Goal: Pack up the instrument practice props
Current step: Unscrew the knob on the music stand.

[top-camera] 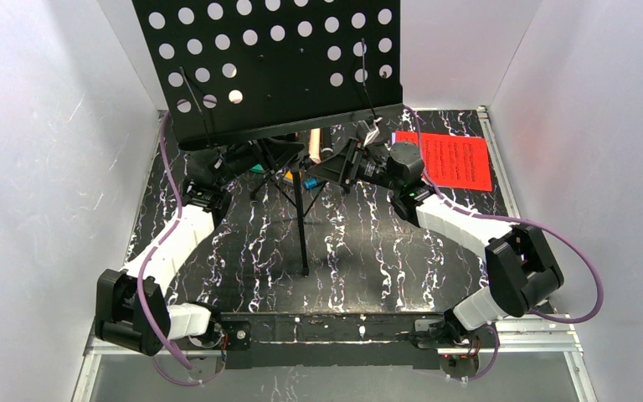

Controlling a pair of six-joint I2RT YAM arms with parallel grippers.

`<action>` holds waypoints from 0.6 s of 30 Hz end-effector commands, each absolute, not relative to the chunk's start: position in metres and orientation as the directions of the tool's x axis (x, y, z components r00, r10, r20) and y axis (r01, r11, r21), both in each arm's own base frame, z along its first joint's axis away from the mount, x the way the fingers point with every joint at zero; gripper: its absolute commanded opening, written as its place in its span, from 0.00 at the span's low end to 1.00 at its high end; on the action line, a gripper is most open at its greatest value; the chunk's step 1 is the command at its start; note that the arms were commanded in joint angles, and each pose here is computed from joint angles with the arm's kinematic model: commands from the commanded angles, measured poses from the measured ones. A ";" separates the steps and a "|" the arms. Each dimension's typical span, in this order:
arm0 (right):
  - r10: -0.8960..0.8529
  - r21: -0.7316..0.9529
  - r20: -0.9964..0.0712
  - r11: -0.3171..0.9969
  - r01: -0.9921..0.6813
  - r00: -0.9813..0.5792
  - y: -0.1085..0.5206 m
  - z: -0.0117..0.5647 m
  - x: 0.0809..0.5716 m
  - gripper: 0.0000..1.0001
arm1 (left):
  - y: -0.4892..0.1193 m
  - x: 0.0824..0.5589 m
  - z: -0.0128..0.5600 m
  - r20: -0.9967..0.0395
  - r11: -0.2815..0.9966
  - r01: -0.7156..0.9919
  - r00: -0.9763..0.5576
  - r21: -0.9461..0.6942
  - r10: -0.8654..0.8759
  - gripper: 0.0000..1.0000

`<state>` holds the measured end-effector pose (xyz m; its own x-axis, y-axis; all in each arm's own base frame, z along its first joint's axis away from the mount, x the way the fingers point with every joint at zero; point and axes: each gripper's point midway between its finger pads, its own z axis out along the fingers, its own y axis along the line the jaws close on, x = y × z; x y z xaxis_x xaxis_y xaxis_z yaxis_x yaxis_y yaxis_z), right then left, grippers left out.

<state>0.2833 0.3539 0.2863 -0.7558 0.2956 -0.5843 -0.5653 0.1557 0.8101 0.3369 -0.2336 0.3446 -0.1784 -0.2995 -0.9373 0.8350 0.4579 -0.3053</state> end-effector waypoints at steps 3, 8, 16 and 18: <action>0.346 0.802 -0.584 0.110 -0.587 -0.734 0.367 0.321 0.289 0.81 | -0.231 0.319 0.352 -0.940 0.434 0.856 -0.154 -0.281 -0.305 0.06; 0.339 0.812 -0.571 0.096 -0.576 -0.747 0.376 0.322 0.292 0.75 | -0.231 0.317 0.346 -0.943 0.436 0.856 -0.154 -0.277 -0.296 0.00; 0.337 0.812 -0.568 0.075 -0.579 -0.751 0.380 0.321 0.291 0.57 | -0.231 0.322 0.336 -0.939 0.449 0.840 -0.183 -0.304 -0.292 0.00; 0.343 0.809 -0.571 0.079 -0.583 -0.746 0.379 0.322 0.291 0.53 | -0.231 0.323 0.335 -0.938 0.445 0.840 -0.193 -0.309 -0.288 0.00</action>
